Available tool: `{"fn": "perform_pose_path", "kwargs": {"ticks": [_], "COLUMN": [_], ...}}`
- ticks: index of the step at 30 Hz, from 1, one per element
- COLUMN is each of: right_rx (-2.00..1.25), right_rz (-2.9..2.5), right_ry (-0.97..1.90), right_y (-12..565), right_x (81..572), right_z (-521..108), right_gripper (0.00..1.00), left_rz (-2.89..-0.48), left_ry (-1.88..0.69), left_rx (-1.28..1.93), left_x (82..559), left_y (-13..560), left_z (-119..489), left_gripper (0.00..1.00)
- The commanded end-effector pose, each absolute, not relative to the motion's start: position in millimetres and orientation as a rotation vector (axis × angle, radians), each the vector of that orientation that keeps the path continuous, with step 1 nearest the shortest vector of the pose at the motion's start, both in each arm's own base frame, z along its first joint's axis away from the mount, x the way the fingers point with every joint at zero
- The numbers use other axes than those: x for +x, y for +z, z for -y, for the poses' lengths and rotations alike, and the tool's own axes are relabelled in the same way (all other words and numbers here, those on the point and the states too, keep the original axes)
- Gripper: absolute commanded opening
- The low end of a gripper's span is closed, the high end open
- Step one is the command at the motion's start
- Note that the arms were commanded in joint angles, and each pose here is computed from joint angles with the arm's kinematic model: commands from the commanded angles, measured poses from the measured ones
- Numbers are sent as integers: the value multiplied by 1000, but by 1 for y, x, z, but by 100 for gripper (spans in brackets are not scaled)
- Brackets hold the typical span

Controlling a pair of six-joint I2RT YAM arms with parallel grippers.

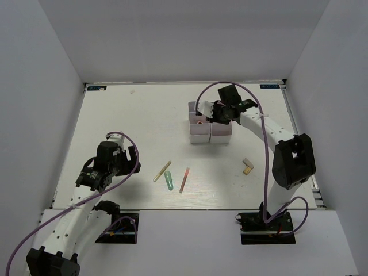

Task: Sort the stationery into containers
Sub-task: Place the stationery in the storage box, then pick up the stationery from the center of the board.

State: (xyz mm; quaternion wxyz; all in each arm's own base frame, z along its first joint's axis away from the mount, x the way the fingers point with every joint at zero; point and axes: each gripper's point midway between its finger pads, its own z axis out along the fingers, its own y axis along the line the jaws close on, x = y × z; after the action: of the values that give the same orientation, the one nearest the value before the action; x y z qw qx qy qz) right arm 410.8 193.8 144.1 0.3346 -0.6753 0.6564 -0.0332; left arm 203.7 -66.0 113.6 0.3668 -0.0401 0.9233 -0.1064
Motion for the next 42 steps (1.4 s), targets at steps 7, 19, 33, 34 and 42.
{"fn": "perform_pose_path", "kwargs": {"ticks": [7,19,33,34,42], "right_rx": [-1763,-1721,-1386,-1394,-1390], "right_rz": [-1635,-1664,-1834,-1870,-2196], "right_ry": [-115,-125,635,733,1104], "right_y": [151,150,215,212,169], "right_x": [435,442,319,298,182], "right_z": [-200,-196,-247,-255,-319], "right_gripper": [4,48,5,18,73], "left_rz": [-2385,-2390,-2383,-2380,-2398], "left_ry": [-277,-278,-302,-302,-287], "left_rx": [-96,-99,-81,-78,-83], "left_x": [202,202,202,203,202], "left_y": [108,107,108,109,105], "left_z": [66,66,70,70,68], "left_gripper": [90,90,57,48,44]}}
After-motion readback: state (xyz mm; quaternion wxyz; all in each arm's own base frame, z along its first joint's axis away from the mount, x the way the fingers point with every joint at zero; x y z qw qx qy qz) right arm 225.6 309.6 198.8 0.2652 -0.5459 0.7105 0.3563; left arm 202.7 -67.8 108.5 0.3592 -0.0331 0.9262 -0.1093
